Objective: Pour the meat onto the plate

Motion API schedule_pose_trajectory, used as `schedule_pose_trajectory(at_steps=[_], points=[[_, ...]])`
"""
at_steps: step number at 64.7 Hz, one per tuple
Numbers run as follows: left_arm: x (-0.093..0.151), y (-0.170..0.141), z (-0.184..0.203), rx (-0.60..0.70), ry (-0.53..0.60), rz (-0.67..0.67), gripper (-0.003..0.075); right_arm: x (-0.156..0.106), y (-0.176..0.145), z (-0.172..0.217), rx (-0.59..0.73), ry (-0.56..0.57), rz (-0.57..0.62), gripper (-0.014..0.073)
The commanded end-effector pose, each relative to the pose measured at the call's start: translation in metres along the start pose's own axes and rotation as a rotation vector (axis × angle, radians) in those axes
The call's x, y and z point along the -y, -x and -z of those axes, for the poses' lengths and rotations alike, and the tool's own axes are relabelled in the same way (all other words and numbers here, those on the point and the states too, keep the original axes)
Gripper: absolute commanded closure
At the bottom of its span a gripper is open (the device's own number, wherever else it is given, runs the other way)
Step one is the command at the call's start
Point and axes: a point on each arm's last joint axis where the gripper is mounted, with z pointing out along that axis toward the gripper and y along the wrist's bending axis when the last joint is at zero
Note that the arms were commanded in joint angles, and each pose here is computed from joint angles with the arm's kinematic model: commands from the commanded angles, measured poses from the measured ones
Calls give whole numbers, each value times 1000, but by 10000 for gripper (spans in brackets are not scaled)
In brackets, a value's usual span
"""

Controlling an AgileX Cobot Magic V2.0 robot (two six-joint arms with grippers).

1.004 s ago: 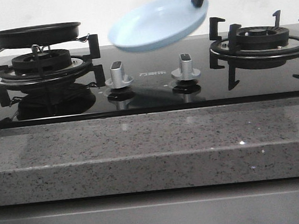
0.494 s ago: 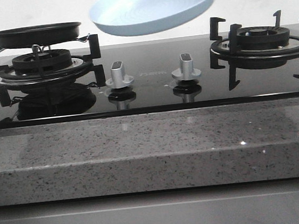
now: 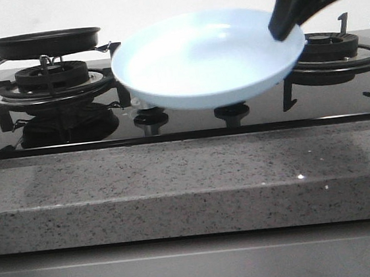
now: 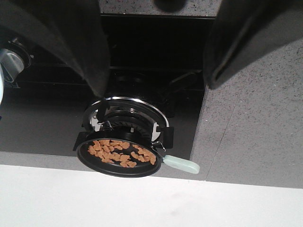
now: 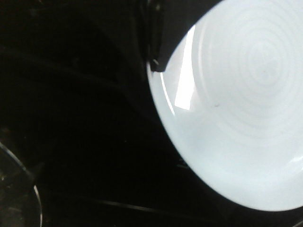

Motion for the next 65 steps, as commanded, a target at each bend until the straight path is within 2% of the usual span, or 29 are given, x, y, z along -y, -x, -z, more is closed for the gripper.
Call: schedule_pose_trajectory(at_steps=[1,41,54,62,65], points=[[2,18,3,108,-15,5,282,-4,14,15,143,19,-3,655],[2,18,3,115,-15,5,282,-4,14,13,143,18,-4,655],[5,20,3,132,-46,57,282,-4,14,13,143,18,-4,655],[3,24,4,119,-23,16,281,-4,14,13,143,18,-4,655],[3,25,2,78,-9,-5,281,-4,14,13,143,18,-4,655]])
